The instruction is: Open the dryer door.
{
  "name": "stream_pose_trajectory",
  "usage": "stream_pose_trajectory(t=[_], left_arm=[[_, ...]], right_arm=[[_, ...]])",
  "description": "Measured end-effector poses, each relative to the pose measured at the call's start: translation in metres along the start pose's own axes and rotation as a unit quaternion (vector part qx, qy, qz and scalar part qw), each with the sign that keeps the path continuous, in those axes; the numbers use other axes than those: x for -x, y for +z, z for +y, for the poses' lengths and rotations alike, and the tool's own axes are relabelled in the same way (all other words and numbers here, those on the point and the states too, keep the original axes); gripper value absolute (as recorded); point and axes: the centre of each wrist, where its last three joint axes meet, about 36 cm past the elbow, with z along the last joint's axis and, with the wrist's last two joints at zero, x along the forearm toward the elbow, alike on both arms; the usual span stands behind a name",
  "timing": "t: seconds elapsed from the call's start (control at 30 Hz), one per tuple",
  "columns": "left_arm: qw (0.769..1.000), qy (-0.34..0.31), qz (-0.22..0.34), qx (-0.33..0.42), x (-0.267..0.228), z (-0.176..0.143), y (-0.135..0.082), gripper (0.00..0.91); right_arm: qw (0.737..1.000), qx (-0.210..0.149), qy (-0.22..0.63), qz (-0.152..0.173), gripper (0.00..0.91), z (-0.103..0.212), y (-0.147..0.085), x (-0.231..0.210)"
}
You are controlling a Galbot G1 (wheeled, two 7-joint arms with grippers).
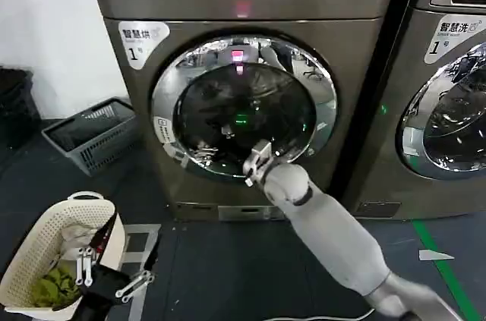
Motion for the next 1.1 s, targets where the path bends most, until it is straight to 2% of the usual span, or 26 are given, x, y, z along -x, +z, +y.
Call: stream_pose_trajectory(t=[1.1], left_arm=[[1.0,-0.004,0.001,0.0,-0.001,-0.002,0.0,0.907]], right_arm=[[1.0,0.011,-0.024,0.013,0.907,0.007,0.012,0.059]])
